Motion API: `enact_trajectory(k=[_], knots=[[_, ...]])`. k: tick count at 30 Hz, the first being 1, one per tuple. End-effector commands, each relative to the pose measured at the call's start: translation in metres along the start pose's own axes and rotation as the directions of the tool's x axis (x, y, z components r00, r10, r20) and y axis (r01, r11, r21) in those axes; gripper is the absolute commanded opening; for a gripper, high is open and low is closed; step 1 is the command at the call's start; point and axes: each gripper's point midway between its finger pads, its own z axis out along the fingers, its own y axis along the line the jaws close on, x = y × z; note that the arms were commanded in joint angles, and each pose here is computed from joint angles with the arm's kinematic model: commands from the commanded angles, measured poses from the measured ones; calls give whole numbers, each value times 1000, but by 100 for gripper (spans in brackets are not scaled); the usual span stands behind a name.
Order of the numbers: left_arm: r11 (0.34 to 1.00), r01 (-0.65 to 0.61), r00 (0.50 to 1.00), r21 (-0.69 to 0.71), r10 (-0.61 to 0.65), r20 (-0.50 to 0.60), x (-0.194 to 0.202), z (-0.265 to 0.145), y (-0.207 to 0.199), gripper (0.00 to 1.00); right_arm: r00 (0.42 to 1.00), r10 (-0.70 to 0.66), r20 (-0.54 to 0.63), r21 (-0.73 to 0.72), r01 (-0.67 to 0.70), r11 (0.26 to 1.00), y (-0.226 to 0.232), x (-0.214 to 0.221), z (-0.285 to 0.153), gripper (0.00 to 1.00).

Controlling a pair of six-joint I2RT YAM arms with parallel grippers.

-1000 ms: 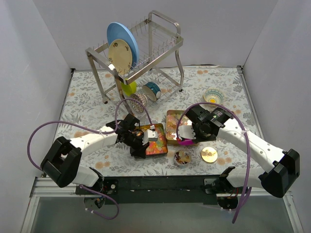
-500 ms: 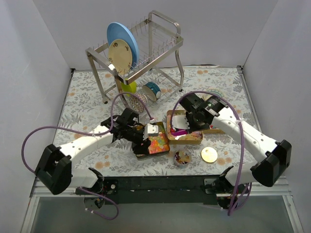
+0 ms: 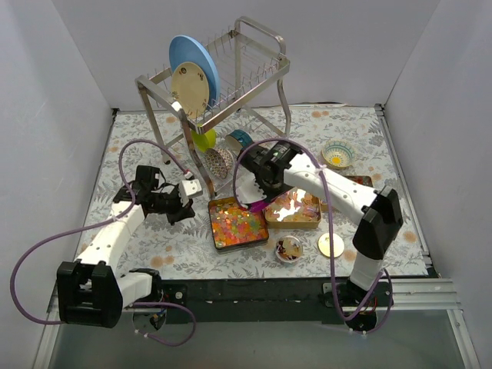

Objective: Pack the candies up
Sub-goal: Move the storage box to the center of the board, then adjust the spatula.

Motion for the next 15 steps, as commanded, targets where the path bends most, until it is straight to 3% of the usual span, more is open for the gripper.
enact_trajectory(k=[1,6,15], knots=[[994,-99,995,36,99,16,18,4,-11,0,983,-144,-117,-2,144,990,-13,-3,-4,1],[997,-37,999,67,35,34,36,24,-14,0,946,-244,-214,-13,247,969,-21,-9,-1,1],[991,26,986,134,-47,158,33,40,-23,0,818,-389,-424,-67,400,914,-39,-10,3,1]])
